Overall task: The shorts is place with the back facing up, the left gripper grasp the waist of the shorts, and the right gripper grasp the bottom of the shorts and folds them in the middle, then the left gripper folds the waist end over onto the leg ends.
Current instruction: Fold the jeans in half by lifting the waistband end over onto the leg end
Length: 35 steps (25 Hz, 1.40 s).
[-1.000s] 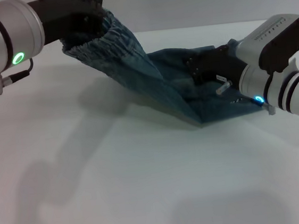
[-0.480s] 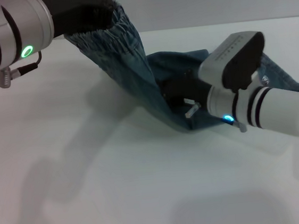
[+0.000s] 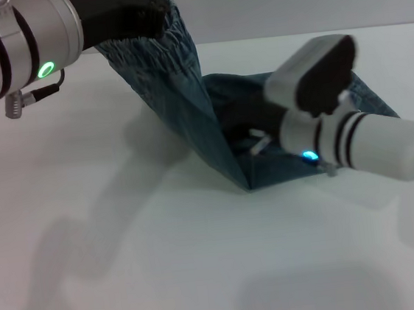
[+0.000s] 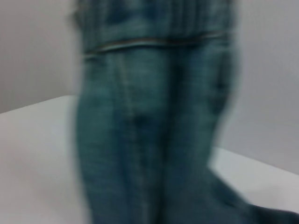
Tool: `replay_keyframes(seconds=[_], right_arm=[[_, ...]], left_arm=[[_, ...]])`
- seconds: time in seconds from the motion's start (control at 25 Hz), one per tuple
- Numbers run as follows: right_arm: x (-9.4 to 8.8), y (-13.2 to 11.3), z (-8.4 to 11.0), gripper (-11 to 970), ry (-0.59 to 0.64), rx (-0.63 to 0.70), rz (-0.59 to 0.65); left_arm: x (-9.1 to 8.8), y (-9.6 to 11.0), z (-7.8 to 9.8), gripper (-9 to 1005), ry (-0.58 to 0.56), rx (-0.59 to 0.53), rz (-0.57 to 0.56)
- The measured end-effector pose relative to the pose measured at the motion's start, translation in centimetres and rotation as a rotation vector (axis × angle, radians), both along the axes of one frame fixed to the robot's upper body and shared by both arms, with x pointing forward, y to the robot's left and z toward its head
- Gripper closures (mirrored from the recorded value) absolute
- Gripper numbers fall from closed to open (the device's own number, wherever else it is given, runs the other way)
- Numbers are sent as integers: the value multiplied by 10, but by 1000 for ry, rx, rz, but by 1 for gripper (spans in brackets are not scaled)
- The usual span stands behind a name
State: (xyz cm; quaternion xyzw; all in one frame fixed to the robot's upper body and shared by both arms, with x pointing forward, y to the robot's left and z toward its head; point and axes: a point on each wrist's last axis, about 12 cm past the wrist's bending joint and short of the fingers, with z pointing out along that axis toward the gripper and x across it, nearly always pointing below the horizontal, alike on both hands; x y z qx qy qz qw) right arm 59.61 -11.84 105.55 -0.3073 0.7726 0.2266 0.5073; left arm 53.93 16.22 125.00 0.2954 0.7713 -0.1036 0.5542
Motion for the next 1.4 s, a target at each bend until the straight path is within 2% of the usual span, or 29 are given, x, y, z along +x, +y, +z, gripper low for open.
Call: replay_keyframes(seconds=[0.24,0.44,0.92,1.4], right_arm=[[-2,-45,-6,961,17,66,-173],[-4,-50,-10,961,2,34,-194],[5,-5,4,961,15,39,-57],[8,23,18,961,18,51,26]], left_arm=[[0,0,0,994,-7,7,-3],[0,-5,5,995,-25,7,-23],[-4,-19,13,995,-54,9,-76],[-6,-25,18,994,-78,11,-99]])
